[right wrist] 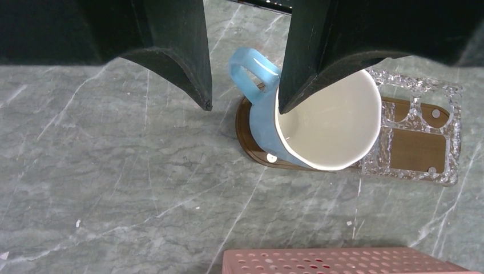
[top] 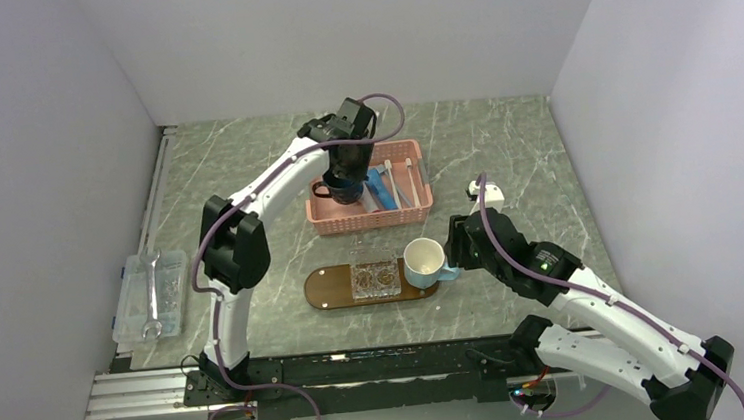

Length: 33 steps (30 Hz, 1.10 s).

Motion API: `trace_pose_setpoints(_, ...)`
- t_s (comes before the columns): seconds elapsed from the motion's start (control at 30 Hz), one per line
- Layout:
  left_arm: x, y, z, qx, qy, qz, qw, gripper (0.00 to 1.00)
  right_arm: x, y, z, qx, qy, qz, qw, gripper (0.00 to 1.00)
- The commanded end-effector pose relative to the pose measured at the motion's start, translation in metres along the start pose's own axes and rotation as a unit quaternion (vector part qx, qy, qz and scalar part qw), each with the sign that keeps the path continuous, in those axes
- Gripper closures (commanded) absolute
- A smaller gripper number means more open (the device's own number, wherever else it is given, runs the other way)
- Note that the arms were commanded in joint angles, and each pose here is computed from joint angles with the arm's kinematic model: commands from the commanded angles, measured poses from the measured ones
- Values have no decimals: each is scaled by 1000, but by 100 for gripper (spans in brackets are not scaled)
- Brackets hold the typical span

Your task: Prepare toiletry sets of a toothbrush and toothpaste on the tray

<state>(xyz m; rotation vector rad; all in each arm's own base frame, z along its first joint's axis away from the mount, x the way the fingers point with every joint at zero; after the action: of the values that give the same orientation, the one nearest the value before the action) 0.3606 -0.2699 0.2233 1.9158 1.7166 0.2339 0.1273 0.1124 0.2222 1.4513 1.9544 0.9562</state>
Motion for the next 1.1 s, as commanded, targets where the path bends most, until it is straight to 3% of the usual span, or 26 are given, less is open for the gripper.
trace_pose_setpoints(0.0,-14,22,-75,-82,-25,13,996,100,2,18,-10,-28,8,8,1000,51)
trace_pose_setpoints(0.4,-12,-4,-160,-123,14,6,992,100,-3,25,-24,-35,-1,22,999,51)
trace_pose_setpoints(0.7,12,-42,-204,-118,39,-45,991,100,-6,27,-34,-37,-6,36,999,51)
trace_pose_setpoints(1.07,39,-97,-206,-75,22,-77,994,100,-11,26,-38,-34,-28,43,998,51)
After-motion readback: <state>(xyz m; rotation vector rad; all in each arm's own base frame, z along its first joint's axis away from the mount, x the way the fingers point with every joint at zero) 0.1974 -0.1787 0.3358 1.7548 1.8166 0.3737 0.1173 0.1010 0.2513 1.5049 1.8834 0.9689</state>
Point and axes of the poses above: each gripper's point midway between its finger pads, its own z axis out along the fingers, its own x axis along the line the jaws close on, y = z × x, the point moved 10 cm from there along -z, back along the fingers, and after that the axes turned 15 degrees about -z, right-handed, at the moved point
